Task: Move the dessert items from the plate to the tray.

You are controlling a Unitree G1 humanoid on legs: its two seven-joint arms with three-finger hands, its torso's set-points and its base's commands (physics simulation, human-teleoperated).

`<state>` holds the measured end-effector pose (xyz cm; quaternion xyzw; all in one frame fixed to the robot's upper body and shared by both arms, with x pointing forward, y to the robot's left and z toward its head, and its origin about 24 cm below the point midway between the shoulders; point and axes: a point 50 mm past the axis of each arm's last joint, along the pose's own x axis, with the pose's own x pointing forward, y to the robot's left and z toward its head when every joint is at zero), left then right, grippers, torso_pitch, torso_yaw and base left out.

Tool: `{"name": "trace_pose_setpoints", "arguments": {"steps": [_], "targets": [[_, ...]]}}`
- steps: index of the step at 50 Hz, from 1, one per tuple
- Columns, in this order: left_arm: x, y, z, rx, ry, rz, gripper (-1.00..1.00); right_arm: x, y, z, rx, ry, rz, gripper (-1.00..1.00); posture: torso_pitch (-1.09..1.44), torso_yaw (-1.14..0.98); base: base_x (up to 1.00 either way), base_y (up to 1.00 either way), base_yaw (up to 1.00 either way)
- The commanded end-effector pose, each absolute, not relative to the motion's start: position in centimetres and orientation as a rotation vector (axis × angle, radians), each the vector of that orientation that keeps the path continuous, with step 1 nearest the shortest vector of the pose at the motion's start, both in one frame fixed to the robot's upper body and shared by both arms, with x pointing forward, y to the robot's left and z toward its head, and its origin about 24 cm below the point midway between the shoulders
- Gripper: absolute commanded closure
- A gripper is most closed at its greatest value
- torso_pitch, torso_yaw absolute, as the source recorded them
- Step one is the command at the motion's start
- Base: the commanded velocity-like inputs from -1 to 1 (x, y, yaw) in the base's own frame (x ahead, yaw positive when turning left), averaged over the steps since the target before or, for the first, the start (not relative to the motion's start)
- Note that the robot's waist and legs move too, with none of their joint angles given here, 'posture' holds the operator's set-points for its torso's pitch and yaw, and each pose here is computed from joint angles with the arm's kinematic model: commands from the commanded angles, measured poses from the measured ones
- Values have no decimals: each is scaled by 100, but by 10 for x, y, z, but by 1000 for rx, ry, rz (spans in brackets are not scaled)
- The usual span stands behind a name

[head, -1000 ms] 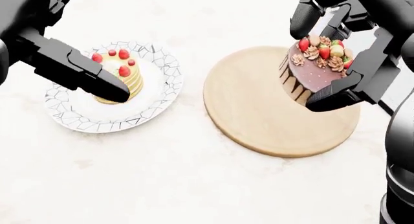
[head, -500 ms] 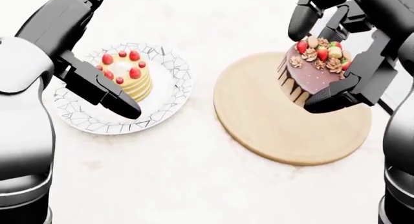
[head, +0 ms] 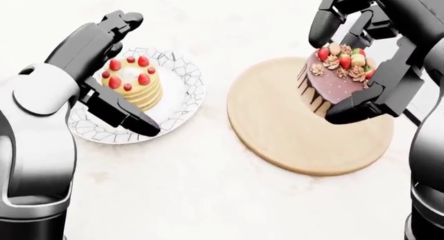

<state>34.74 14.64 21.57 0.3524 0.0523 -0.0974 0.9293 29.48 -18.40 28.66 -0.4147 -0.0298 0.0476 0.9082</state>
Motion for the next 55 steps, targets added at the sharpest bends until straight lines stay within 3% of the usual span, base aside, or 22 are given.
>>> {"name": "trace_pose_setpoints", "arguments": {"steps": [1, 6, 14, 18, 31, 43, 51, 55], "targets": [[346, 146, 235, 738, 18, -166, -73, 287, -185, 305, -875, -151, 41, 100, 0, 0, 0, 0, 0], [350, 148, 230, 738, 31, -158, -69, 287, -185, 304, -875, -150, 41, 100, 0, 0, 0, 0, 0], [349, 151, 229, 739, 37, -146, -47, 287, -185, 302, -876, -147, 40, 100, 0, 0, 0, 0, 0], [350, 152, 227, 741, 40, -146, -26, 288, -185, 301, -876, -147, 41, 100, 0, 0, 0, 0, 0], [359, 157, 226, 751, 21, -107, 0, 287, -188, 302, -879, -148, 40, 100, 0, 0, 0, 0, 0], [345, 159, 278, 701, -70, -77, 40, 279, -193, 320, -872, -171, 24, 100, 0, 0, 0, 0, 0], [319, 157, 324, 673, -156, -88, 100, 276, -196, 326, -852, -179, 15, 100, 0, 0, 0, 0, 0], [311, 153, 332, 678, -178, -101, 100, 275, -197, 328, -838, -176, 12, 99, 0, 0, -1, -18, 0]]}}
